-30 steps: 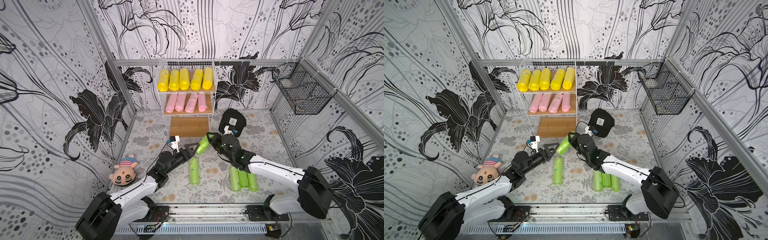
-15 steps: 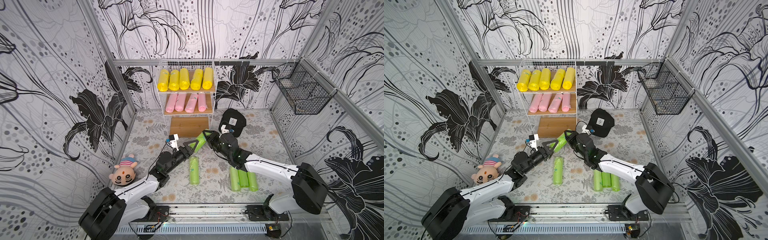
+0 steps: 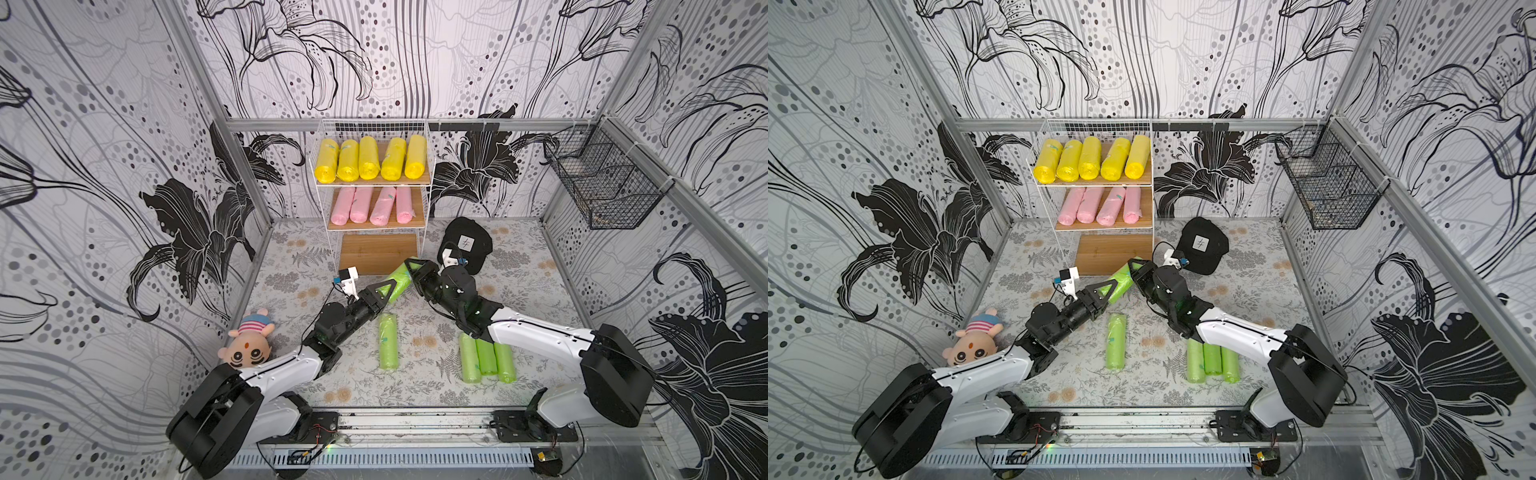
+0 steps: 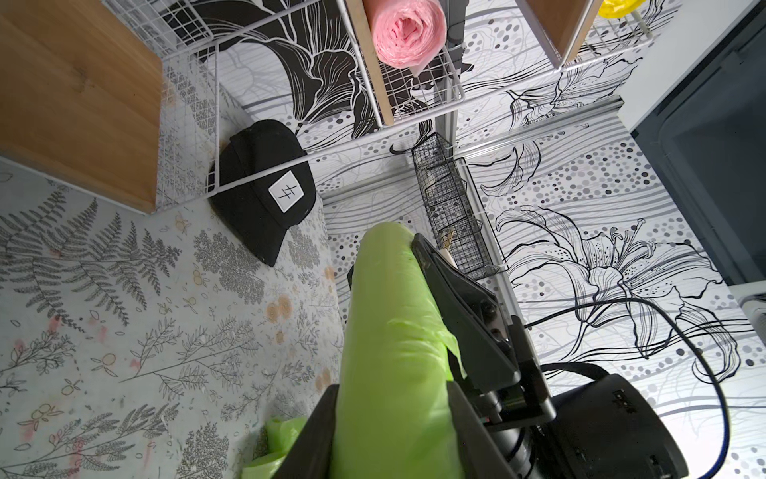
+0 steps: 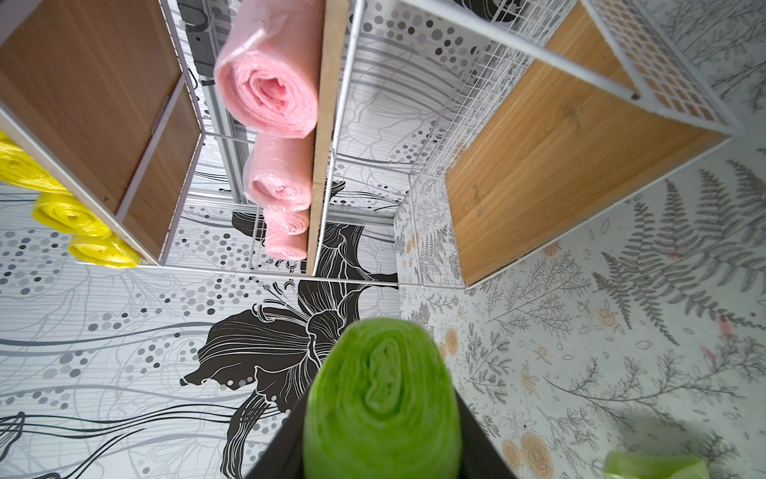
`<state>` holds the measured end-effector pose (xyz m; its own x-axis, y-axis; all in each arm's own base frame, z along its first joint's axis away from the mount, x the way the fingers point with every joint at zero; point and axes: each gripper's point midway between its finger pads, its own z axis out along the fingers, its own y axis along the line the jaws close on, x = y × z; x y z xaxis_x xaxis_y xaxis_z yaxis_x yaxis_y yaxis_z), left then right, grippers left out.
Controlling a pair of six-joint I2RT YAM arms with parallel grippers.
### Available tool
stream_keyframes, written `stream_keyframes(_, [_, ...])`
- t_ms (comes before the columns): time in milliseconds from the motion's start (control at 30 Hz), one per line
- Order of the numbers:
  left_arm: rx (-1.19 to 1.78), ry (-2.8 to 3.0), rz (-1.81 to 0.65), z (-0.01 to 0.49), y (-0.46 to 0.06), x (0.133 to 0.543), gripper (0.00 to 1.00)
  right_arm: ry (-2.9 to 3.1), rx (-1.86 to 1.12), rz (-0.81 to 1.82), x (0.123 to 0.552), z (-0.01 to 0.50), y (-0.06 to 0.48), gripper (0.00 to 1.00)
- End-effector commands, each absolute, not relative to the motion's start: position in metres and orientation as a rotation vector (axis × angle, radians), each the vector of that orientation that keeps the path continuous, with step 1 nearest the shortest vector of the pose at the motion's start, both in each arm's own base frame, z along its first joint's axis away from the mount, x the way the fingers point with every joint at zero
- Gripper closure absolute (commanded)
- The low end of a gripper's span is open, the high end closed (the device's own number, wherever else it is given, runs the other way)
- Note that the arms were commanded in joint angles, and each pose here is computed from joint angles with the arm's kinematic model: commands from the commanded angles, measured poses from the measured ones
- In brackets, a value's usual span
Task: Sort the rolls of trash bags by color and place them on the shelf
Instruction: Pick up the roll of trash bags from the center of the board.
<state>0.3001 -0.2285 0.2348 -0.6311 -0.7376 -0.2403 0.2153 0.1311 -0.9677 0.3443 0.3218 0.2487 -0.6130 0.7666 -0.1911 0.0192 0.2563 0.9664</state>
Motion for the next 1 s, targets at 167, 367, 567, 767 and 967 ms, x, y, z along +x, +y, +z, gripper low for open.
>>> stream_keyframes(167, [-0.58,1.569,-1.499,0.236,-0.198,0.307,0.7,1.858,0.693,1.298,0.347,0.267,0.306,0.09])
stream_keyframes(367, [-0.625,1.589,-1.142,0.216,-0.152,0.326,0.7,1.875,0.686,1.161,0.345,0.256,0.281,0.08])
stream_keyframes(567, [-0.657,1.559,-0.885,0.196,-0.107,0.367,0.7,1.918,0.703,1.124,0.346,0.237,0.272,0.08])
stream_keyframes(767, [-0.622,1.529,-0.72,0.178,-0.087,0.415,0.7,1.953,0.7,1.135,0.348,0.228,0.271,0.08])
stream_keyframes(967, [-0.577,1.525,-0.588,0.151,-0.079,0.452,0.69,1.962,0.715,1.127,0.347,0.22,0.261,0.08])
